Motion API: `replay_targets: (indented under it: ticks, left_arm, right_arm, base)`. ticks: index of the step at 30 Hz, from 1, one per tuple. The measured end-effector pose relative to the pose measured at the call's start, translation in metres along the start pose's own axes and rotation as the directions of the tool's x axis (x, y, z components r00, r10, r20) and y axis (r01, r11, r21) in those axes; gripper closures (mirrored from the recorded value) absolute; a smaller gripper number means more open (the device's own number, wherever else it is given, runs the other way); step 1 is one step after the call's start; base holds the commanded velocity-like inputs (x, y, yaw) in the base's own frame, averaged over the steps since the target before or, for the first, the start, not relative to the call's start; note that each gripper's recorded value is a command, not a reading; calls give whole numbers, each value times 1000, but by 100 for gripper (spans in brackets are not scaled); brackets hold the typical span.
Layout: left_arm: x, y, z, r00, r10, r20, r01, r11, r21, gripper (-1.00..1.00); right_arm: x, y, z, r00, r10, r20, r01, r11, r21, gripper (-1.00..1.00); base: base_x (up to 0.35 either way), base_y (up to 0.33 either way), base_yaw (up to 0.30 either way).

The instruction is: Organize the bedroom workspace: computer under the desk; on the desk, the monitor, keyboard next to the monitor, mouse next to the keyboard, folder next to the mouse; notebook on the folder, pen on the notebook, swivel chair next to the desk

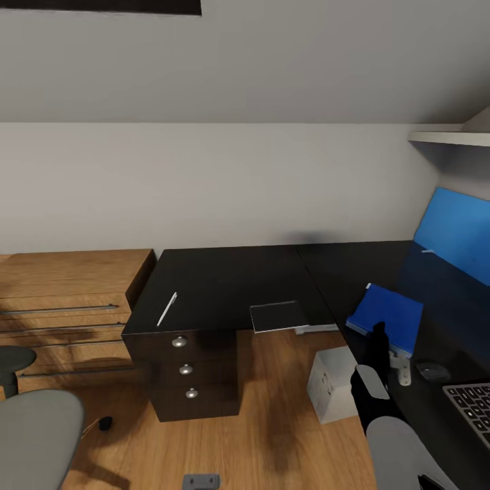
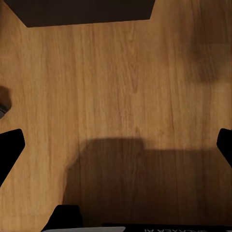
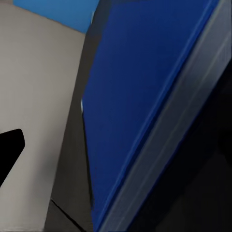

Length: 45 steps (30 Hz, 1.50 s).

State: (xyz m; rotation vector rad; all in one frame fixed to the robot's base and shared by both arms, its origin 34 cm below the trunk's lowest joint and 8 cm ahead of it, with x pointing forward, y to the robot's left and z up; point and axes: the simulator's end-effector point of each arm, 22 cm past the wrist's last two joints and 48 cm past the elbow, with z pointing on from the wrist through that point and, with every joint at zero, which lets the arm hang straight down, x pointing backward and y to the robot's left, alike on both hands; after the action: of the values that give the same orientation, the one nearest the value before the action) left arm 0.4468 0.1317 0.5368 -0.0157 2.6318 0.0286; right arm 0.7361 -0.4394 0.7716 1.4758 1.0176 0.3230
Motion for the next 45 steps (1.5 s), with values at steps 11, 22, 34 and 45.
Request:
replay_targets:
  ticks: [11, 22, 34, 45]
  left_arm:
    - [0, 0, 0, 1000, 1, 0, -1, 1000, 0, -100]
    - [0, 0, 0, 1000, 0, 0, 0, 1000, 0, -100]
    - [0, 0, 0, 1000, 1, 0, -1, 1000, 0, -100]
    - [0, 0, 0, 1000, 1, 1, -1, 1000, 0, -100]
  right_arm:
    - [20, -3, -13, 999, -18, -33, 18, 1000, -2, -100]
    - [36, -18, -27, 997, -11, -73, 13, 1000, 26, -100]
    - [52, -22, -41, 994, -22, -106, 25, 999, 24, -100]
    - [64, -19, -48, 990, -35, -135, 36, 999, 5, -100]
  base:
    - [0, 0, 0]
    - [0, 0, 0]
    - [0, 0, 0]
    - [0, 0, 0]
